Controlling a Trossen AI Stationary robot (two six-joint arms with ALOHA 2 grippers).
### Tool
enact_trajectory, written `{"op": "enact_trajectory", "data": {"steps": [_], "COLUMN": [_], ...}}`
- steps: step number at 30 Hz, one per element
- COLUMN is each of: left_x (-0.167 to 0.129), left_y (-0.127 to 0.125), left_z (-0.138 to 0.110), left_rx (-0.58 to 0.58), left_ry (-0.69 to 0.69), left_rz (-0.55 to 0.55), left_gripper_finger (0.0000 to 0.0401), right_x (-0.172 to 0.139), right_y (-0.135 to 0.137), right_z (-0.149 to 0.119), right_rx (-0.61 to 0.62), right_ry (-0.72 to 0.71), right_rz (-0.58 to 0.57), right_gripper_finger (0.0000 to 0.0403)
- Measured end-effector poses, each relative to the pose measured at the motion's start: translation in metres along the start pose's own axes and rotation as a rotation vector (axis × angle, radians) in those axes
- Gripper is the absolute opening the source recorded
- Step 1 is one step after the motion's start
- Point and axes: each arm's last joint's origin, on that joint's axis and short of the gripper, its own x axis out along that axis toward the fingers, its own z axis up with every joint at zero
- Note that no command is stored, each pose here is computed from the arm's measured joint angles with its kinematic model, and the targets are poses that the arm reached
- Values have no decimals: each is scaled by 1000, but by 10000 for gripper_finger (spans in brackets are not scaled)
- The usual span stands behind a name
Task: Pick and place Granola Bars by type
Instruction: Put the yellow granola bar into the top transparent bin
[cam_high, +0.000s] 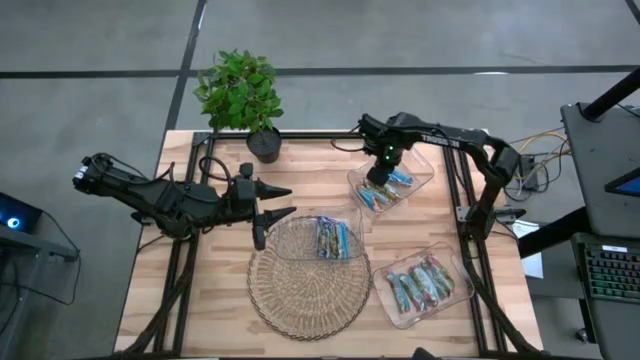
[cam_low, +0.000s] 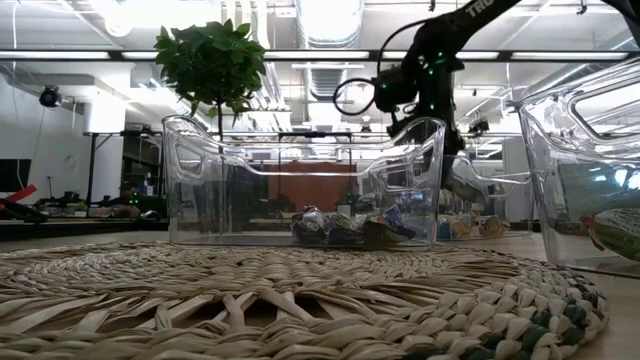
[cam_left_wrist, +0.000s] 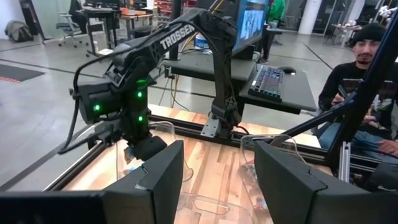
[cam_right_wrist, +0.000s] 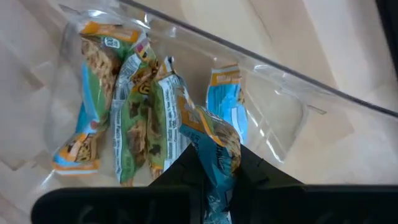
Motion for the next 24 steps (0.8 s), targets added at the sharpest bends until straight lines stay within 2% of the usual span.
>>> {"op": "enact_trajectory", "data": {"steps": [16, 19, 24], "left_x": [0, -1, -10], "left_y": [0, 0, 7], "left_z": [0, 1, 1], "left_rx": [8, 18, 28], "left_ry": [0, -2, 2], "left_rz": [-1, -1, 0], "left_gripper_finger": [179, 179, 179], "right_x": [45, 47, 39], "right_y": [3, 3, 3], "right_z": [-19, -20, -20], "right_rx": [38, 52, 47], "right_ry": [52, 51, 14], "right_rz": [46, 45, 48], "right_gripper_finger": [21, 45, 117]}}
